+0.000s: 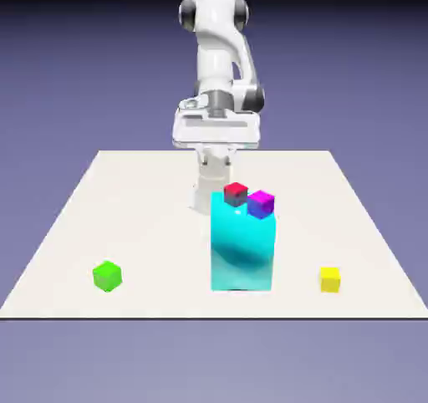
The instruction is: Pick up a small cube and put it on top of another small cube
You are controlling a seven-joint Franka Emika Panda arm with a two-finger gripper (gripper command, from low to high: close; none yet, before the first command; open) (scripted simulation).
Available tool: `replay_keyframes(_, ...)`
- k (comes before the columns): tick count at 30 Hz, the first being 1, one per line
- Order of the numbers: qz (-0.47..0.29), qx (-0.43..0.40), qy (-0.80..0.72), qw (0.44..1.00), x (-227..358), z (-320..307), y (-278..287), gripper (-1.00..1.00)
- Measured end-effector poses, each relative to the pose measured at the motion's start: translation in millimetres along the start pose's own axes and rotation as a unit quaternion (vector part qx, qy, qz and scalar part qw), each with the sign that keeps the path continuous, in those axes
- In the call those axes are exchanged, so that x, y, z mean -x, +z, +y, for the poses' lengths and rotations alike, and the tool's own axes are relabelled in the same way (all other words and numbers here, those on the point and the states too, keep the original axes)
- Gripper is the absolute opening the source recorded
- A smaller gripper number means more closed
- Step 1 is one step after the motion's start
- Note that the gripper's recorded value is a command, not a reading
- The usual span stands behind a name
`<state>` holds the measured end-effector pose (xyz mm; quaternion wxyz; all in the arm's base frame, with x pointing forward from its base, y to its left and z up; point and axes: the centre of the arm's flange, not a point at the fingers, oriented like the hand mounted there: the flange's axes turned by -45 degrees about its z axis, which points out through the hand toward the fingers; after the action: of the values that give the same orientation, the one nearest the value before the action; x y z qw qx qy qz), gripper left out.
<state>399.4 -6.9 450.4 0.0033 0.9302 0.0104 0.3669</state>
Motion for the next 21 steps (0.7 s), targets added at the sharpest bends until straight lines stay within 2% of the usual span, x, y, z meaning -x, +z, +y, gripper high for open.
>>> replay_keyframes(10,-0.183,0.026,0.127,0.975,17,108,103,0.0)
replay_keyframes(21,-0.355,0.063,0.252,0.898,94,237,189,0.0)
